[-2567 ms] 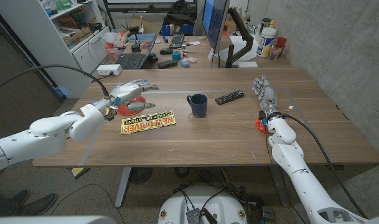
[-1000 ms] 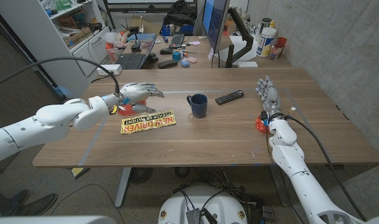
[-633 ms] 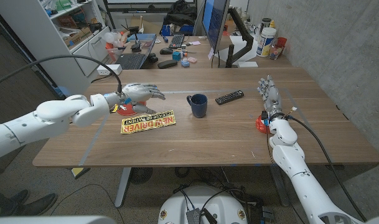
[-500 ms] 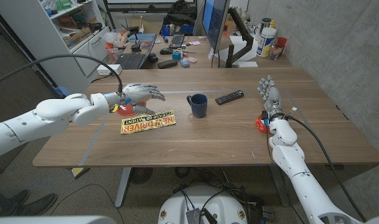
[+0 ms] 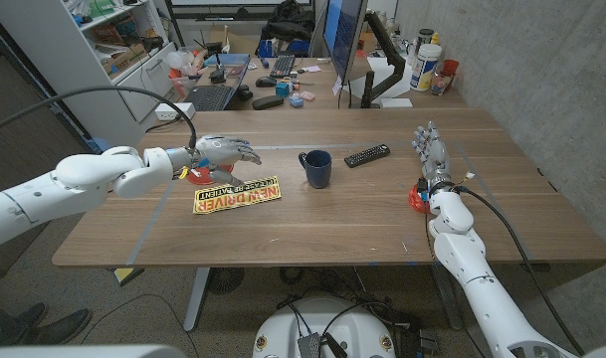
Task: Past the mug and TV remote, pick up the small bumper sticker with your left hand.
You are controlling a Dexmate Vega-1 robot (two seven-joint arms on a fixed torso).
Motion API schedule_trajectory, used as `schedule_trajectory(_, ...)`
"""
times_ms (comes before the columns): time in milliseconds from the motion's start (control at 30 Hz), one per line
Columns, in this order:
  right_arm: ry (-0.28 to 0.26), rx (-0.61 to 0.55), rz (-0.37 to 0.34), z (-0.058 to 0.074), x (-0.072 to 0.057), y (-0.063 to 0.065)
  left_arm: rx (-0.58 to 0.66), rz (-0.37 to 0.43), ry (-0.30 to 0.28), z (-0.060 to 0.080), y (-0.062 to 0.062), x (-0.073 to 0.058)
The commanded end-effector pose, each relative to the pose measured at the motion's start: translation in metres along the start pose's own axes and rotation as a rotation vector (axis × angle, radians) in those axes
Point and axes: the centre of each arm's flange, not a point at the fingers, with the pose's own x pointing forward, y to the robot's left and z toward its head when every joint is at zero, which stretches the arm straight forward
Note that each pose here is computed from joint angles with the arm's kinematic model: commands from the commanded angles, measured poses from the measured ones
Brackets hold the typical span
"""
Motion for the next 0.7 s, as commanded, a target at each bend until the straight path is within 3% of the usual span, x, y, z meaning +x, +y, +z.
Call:
schedule_trajectory(33,0.000,-0.005,-0.011,0.002,-0.002,0.000,0.030,-0.056,-0.018,-0.002,-0.006,0.006)
schedule_trajectory(700,-0.010,-0.008,-0.005,0.002,0.000,0.001,0.024,-0.055,-0.021,0.004,-0.018,0.016)
